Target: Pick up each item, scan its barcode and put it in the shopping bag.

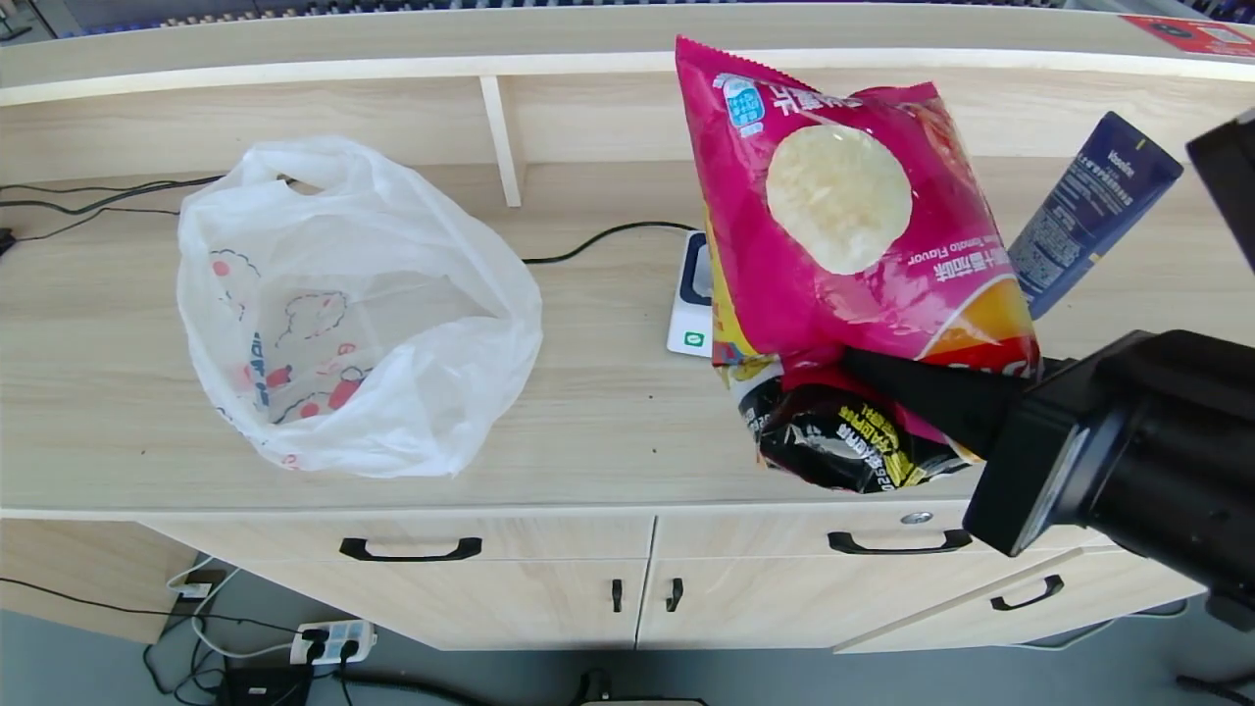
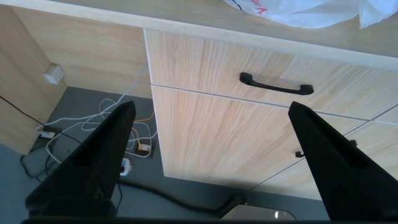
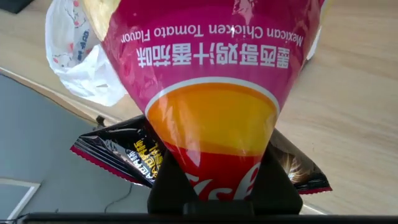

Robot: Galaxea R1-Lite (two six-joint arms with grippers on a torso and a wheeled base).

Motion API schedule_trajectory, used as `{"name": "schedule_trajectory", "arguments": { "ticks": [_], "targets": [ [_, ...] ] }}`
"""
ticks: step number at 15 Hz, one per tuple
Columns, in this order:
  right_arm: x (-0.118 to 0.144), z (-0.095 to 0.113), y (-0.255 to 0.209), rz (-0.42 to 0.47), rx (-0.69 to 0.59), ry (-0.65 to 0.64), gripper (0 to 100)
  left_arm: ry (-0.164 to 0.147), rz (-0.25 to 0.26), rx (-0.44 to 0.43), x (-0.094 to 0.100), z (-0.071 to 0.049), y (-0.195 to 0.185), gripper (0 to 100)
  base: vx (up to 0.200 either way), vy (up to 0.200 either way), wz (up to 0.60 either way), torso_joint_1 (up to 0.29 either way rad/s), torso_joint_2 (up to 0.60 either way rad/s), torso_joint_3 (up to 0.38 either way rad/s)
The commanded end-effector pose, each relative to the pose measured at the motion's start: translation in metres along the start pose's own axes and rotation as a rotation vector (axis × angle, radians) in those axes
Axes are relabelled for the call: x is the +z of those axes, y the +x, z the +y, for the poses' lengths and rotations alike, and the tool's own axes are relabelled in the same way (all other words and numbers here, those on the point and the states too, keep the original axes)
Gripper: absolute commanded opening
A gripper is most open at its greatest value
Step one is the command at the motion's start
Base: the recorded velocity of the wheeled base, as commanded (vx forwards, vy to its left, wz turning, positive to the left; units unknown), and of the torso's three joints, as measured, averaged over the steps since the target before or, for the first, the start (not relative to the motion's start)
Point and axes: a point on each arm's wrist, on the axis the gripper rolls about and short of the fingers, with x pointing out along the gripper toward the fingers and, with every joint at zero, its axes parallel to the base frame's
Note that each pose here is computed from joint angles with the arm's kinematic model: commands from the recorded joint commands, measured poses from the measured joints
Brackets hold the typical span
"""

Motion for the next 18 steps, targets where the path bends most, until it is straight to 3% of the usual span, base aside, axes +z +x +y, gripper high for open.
{"name": "schedule_trajectory", "arguments": {
  "ticks": [1,6,9,14,18],
  "targets": [
    [-0.022,-0.004,-0.009,-0.035,0.009,-0.044,0,-0.001,0.000,0.001,0.000,0.000,0.000,100,-0.200,0.000,0.00,0.007,0.00,0.002],
    [-0.028,-0.007,-0.011,-0.060,-0.003,-0.040,0,-0.001,0.000,0.001,0.000,0.000,0.000,100,-0.200,0.000,0.00,0.003,0.01,0.002],
    [-0.028,-0.008,-0.011,-0.060,-0.005,-0.040,0,-0.002,0.000,0.001,0.000,0.000,0.000,100,0.000,0.000,0.00,0.000,0.00,0.000],
    [-0.026,-0.009,-0.012,-0.065,-0.011,-0.038,0,-0.002,0.000,0.001,0.000,0.000,0.000,100,0.000,0.200,0.00,0.008,0.00,0.005],
    [-0.012,-0.007,0.004,-0.094,-0.025,-0.021,0,-0.002,-0.001,0.001,0.000,0.000,0.000,100,0.000,0.050,0.60,0.010,0.00,0.000]
  ]
}}
